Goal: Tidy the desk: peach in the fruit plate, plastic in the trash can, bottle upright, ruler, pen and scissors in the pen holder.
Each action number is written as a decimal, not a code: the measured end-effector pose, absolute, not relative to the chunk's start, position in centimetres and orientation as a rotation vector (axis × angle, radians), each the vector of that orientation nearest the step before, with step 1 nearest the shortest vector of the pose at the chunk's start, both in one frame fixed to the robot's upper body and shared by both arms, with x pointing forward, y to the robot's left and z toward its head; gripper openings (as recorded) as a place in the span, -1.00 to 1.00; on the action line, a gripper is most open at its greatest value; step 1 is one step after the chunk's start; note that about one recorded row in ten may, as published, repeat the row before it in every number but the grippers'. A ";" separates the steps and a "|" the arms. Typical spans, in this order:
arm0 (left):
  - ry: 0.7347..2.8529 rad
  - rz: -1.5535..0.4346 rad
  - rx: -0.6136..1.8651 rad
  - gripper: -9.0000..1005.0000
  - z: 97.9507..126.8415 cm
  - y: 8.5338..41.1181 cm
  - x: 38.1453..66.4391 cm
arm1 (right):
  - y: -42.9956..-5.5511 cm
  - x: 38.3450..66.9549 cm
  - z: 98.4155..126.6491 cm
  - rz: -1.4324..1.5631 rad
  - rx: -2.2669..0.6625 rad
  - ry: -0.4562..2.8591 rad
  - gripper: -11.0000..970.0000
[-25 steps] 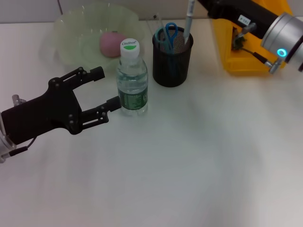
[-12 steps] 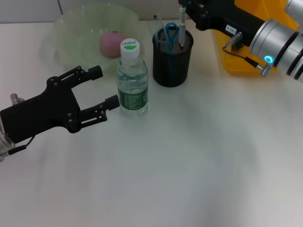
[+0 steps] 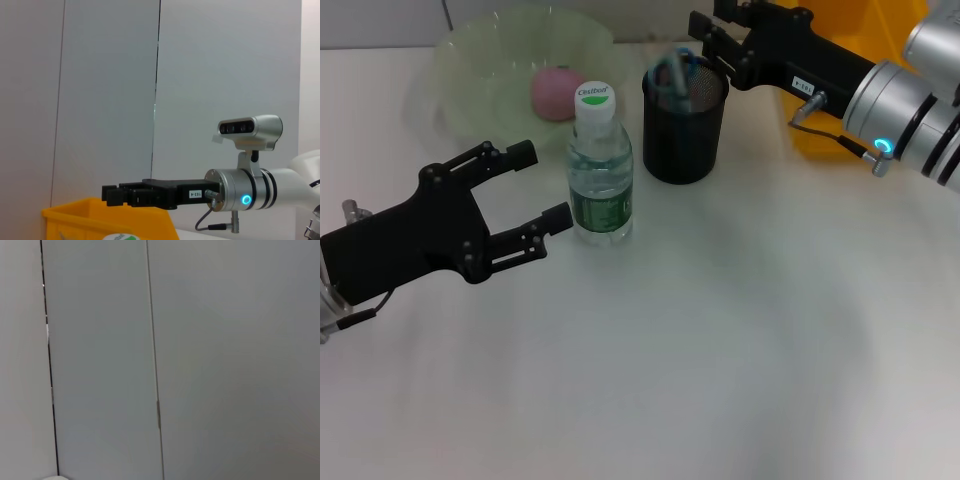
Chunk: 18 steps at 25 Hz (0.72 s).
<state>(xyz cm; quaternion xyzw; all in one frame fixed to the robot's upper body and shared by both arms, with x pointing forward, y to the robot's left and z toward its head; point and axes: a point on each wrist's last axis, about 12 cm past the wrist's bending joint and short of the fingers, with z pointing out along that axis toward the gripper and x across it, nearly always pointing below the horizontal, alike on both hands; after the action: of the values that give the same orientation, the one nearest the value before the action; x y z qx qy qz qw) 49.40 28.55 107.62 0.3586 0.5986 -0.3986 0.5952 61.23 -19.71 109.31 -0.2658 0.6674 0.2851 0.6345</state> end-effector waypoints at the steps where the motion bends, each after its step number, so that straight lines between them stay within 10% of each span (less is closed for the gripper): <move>1: 1.390 -0.926 0.833 0.60 107.6 28.5 49.4 | -19.8 61.2 109.2 0.651 -0.607 1.527 -0.39; 18: 1.374 -0.953 0.806 0.60 106.8 28.2 48.4 | -22.9 54.8 107.6 0.880 -0.586 1.420 0.13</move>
<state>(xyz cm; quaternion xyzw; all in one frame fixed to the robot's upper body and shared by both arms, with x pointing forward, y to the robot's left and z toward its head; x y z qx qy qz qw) 48.36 28.17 106.79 0.3474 0.5925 -0.4110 0.5994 54.78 -22.94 107.64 -0.2562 0.6209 0.3847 0.6331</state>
